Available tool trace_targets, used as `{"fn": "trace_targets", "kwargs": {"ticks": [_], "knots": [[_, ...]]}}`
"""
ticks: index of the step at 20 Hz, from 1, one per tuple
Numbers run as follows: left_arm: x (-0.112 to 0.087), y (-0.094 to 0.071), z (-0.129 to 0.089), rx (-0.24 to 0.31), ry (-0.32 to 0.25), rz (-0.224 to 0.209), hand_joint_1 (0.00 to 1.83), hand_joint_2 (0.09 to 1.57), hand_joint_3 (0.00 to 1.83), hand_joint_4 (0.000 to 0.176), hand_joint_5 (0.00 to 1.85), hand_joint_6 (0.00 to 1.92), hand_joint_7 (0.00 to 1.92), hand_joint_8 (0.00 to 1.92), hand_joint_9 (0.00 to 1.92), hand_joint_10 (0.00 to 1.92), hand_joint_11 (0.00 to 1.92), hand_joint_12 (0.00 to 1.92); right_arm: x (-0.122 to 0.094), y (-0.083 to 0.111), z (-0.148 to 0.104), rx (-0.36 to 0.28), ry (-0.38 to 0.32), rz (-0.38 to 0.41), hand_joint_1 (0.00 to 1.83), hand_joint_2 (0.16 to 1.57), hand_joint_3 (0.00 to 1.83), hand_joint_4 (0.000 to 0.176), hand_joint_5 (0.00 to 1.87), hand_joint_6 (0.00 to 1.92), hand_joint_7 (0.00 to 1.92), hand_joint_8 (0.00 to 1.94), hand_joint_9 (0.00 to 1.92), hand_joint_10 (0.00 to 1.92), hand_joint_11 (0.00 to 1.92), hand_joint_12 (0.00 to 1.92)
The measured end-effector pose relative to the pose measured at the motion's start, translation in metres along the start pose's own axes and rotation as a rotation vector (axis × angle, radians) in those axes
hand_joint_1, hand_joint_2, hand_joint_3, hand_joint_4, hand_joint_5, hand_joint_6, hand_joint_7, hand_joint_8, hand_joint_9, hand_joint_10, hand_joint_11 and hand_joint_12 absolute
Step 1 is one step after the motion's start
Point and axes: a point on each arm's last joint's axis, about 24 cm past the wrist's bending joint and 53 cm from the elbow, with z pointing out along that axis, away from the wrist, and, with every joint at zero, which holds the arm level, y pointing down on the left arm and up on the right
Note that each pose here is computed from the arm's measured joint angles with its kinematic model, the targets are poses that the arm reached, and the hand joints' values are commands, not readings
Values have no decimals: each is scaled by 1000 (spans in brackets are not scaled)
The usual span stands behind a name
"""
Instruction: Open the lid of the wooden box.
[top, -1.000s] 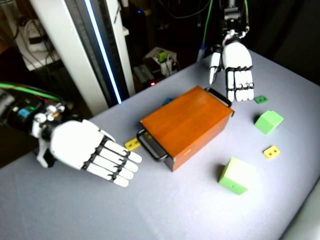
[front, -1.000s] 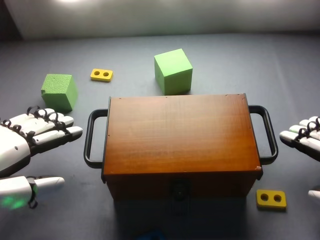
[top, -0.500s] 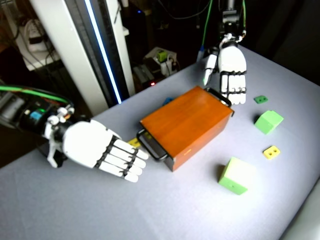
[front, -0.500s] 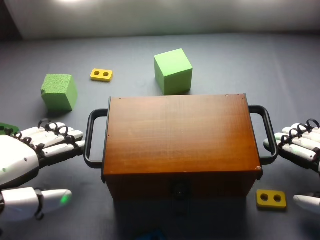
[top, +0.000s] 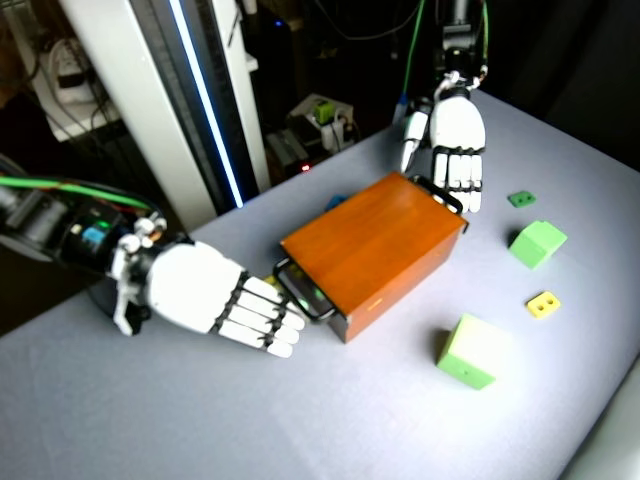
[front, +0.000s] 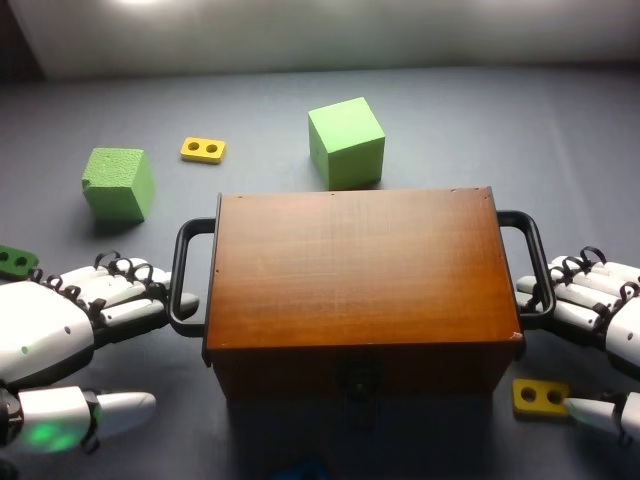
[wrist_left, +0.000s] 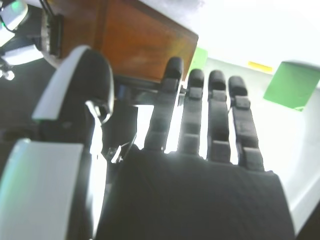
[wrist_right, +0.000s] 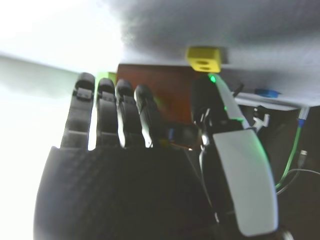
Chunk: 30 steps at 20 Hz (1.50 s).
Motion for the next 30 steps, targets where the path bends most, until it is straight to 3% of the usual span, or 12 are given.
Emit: {"fn": "trace_targets", "kwargs": {"ticks": [4, 5, 6, 8, 12, 17, 21, 23, 25, 28, 30], "knots": [[1, -2, 1, 8, 2, -6, 174, 1445, 13, 64, 0, 0, 0, 0, 0, 0, 0, 0, -2, 2, 3, -6, -6, 2, 554, 1406, 10, 0, 0, 0, 0, 0, 0, 0, 0, 0], [1, -2, 2, 9, 3, -9, 188, 1452, 10, 54, 0, 0, 0, 0, 0, 0, 0, 0, -2, 3, 3, -8, -4, 1, 571, 1414, 10, 0, 0, 0, 0, 0, 0, 0, 0, 0], [2, -2, 2, 9, 4, -10, 190, 1455, 10, 63, 0, 0, 0, 0, 0, 0, 0, 0, -1, 3, 4, -9, -3, 1, 574, 1413, 8, 0, 0, 0, 0, 0, 0, 0, 0, 0], [2, -2, 2, 9, 4, -10, 266, 1453, 3, 53, 0, 0, 0, 0, 0, 0, 0, 0, -1, 4, 4, -10, -3, 0, 564, 1425, 9, 0, 0, 0, 0, 0, 0, 0, 0, 0], [2, -3, 2, 12, 4, -12, 318, 1444, 0, 50, 0, 0, 0, 0, 0, 0, 0, 0, -1, 4, 4, -11, -4, 5, 498, 1452, 14, 0, 0, 0, 0, 0, 0, 0, 0, 0], [1, -5, 2, 19, 2, -15, 319, 1452, 2, 65, 0, 0, 0, 0, 0, 0, 0, 0, -9, 6, 0, -15, -22, 11, 447, 1479, 14, 0, 0, 0, 0, 0, 0, 0, 0, 0], [-4, -10, 1, 38, -18, -20, 267, 1471, 5, 61, 0, 0, 0, 0, 0, 0, 0, 0, -21, 9, -4, -26, -57, 15, 440, 1496, 11, 0, 0, 0, 0, 0, 0, 0, 0, 0], [-7, -13, 0, 52, -27, -15, 324, 1457, 0, 45, 0, 0, 0, 0, 0, 0, 0, 0, -26, 13, -6, -35, -72, 14, 467, 1484, 3, 0, 0, 0, 0, 0, 0, 0, 0, 0], [-8, -19, 0, 69, -37, -22, 309, 1453, 0, 45, 0, 0, 0, 0, 0, 0, 0, 0, -31, 16, -8, -46, -89, 15, 489, 1482, 2, 0, 0, 0, 0, 0, 0, 0, 0, 0], [-13, -25, -2, 92, -51, -16, 61, 1478, 7, 54, 0, 0, 0, 0, 0, 0, 0, 0, -37, 20, -11, -56, -108, 16, 373, 1507, 9, 0, 0, 0, 0, 0, 0, 0, 0, 0], [-19, -29, -5, 100, -67, -4, 270, 1457, 0, 46, 0, 0, 0, 0, 0, 0, 0, 0, -41, 22, -12, -65, -122, 14, 374, 1504, 7, 0, 0, 0, 0, 0, 0, 0, 0, 0]]}}
